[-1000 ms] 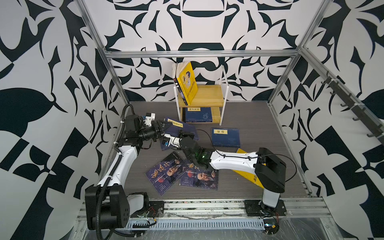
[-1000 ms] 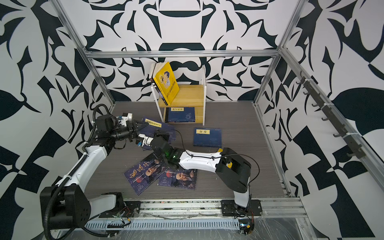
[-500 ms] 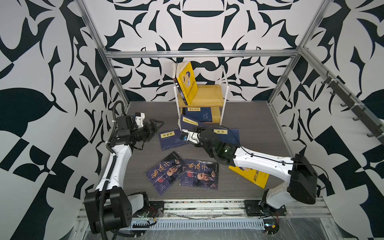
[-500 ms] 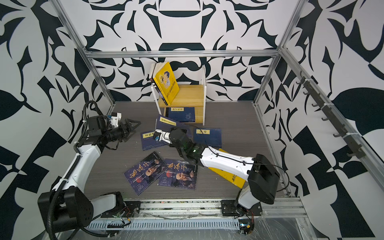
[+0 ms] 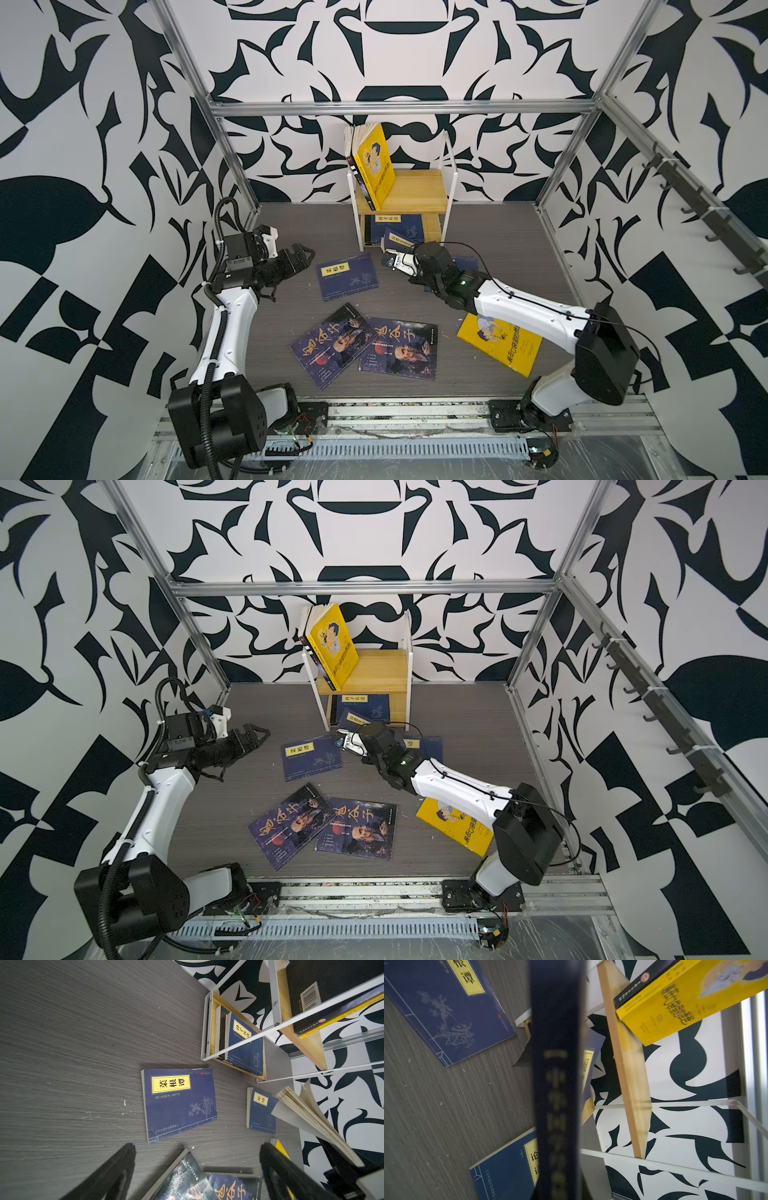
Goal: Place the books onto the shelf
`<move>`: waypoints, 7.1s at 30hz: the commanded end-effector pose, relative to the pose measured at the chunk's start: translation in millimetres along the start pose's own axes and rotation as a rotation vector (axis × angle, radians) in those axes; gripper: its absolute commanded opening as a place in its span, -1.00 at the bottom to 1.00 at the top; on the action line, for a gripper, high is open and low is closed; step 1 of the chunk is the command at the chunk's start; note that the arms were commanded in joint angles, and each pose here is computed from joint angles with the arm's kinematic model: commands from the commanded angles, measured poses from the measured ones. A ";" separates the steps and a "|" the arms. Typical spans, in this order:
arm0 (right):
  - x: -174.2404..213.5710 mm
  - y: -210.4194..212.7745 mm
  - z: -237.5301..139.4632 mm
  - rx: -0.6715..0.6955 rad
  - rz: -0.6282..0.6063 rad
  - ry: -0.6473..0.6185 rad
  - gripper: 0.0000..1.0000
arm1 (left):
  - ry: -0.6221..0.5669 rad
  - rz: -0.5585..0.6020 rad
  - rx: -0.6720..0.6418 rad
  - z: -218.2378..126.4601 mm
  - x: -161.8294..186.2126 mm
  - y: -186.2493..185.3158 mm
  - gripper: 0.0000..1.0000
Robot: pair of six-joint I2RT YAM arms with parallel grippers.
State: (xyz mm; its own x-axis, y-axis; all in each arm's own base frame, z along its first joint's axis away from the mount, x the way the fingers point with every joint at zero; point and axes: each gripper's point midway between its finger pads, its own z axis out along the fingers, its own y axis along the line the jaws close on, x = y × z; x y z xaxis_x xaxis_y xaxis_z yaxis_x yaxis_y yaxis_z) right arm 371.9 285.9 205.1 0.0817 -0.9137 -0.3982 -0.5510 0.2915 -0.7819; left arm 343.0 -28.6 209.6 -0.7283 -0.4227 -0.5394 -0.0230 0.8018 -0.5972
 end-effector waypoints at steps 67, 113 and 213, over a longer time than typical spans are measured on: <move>-102.0 -16.6 -45.5 -0.059 0.342 -0.225 -1.00 | 0.359 -0.288 0.632 2.8 65.1 -111.8 0.94; -154.3 101.3 -55.7 -0.314 0.068 -0.375 -1.00 | 0.315 -0.523 0.495 34.9 38.0 -100.3 -0.80; 11.5 7.8 158.8 -0.333 -0.242 0.076 0.04 | 0.046 -0.213 0.112 -6.8 9.6 -23.8 0.99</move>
State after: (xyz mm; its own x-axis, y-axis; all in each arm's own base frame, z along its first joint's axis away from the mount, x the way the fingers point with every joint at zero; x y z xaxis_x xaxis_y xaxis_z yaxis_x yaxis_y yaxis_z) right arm 492.2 318.9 85.2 0.1795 -0.9732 -0.1441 -0.7918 -0.0560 -0.6081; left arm 334.1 -47.3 211.4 -0.7495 -0.5659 -0.3435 -0.1329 0.6369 -0.7594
